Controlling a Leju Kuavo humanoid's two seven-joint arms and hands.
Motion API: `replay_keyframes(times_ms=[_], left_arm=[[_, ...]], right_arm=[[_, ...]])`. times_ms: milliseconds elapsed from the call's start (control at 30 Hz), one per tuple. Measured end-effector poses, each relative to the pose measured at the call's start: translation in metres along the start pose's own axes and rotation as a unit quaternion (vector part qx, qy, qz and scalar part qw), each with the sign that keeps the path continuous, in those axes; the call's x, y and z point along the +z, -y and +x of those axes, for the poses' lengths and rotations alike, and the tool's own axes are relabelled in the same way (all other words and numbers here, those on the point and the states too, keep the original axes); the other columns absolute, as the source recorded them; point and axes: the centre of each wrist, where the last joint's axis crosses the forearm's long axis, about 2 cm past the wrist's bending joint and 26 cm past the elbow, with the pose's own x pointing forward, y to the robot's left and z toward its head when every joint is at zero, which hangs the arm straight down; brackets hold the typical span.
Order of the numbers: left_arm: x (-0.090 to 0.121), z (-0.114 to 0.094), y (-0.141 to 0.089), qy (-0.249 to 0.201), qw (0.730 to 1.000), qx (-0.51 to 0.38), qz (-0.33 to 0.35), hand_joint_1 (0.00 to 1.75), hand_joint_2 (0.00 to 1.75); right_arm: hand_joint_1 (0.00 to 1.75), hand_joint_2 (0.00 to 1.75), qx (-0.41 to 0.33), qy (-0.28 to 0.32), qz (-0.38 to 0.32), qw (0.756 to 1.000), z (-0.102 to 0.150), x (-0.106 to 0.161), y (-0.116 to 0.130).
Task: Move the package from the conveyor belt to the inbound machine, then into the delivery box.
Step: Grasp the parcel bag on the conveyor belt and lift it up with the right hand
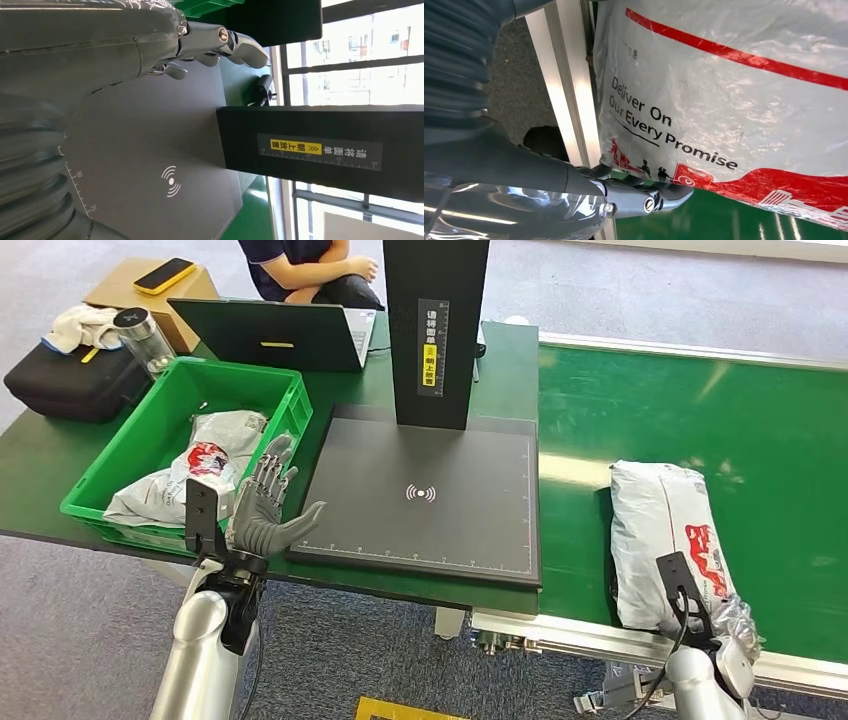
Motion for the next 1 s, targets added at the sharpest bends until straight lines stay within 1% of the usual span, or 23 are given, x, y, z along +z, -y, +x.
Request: replay_keyframes(times_ms=[67,100,333,1000], left_arm=[[0.0002,-0.0003,0.0003,-0.001,1.0,0.0,0.0,0.0,1.75],[0.0003,-0.0004,0.0006,-0.001,1.0,0.0,0.001,0.0,1.75],[0.0046,-0.0026,0.0017,-0.007,1.0,0.0,0.003,0.0,1.75],[0.003,-0.0018,0.0012,-0.008,1.0,-0.006,0.0,0.0,1.75]], right_arm=[[1.39,1.75,-0.002,0.005,-0.001,1.0,0.0007,-0.001,-0.0001],[1.75,1.75,-0.005,0.009,-0.003,1.0,0.0006,-0.0012,-0.0002],[1.75,1.75,-0.03,0.034,-0.012,0.999,-0.0011,-0.0021,0.0012],[1.75,1.75,-0.053,0.059,-0.018,0.997,-0.0017,0.0031,0.0027]])
